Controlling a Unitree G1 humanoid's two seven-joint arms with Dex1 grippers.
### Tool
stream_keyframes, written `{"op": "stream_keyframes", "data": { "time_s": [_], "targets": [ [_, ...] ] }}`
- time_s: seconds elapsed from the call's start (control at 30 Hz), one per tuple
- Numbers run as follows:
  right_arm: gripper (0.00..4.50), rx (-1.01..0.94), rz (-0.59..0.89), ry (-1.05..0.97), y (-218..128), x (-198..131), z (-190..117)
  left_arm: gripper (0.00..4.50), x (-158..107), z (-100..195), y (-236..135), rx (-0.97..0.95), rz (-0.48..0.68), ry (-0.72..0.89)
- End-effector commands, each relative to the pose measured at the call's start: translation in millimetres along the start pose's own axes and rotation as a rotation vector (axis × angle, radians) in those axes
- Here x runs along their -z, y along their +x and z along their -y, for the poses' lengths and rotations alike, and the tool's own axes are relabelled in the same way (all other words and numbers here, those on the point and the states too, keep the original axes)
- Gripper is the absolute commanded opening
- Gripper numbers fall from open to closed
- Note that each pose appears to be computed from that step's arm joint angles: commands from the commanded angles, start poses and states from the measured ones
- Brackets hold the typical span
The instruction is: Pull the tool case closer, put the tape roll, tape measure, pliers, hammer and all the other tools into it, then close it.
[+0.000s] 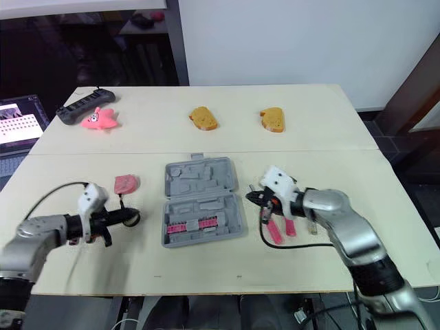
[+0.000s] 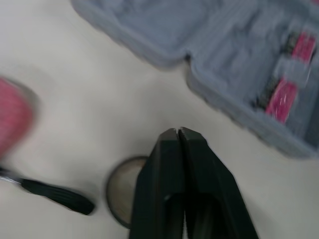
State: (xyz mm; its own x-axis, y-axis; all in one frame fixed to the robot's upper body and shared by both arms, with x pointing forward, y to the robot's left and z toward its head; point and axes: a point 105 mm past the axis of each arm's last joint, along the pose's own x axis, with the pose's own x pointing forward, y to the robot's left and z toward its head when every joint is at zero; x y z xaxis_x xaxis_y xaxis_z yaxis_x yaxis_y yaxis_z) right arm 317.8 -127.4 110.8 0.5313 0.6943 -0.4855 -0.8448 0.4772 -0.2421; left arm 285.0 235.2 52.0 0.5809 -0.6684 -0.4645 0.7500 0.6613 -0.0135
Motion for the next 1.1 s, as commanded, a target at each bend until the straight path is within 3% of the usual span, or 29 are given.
{"op": "stream_keyframes", "data": {
  "time_s": [0.03,0.23,0.67,1.1],
  "targets": [
    [0.05,0.008,-0.079,-0.045,12,5,7,0.00,-4,-2,8,-0.004,-0.022,0.077],
    [0.05,-0.003,-0.184,-0.100,31,19,6,0.00,-13,-3,31,0.008,-0.033,0.125],
    [0.05,0.042,-0.204,-0.117,62,19,22,0.00,-7,2,66,0.049,-0.114,0.226],
    [0.05,-0.157,-0.212,-0.176,74,13,-31,0.00,1,28,80,0.178,-0.125,0.251]
  ]
}}
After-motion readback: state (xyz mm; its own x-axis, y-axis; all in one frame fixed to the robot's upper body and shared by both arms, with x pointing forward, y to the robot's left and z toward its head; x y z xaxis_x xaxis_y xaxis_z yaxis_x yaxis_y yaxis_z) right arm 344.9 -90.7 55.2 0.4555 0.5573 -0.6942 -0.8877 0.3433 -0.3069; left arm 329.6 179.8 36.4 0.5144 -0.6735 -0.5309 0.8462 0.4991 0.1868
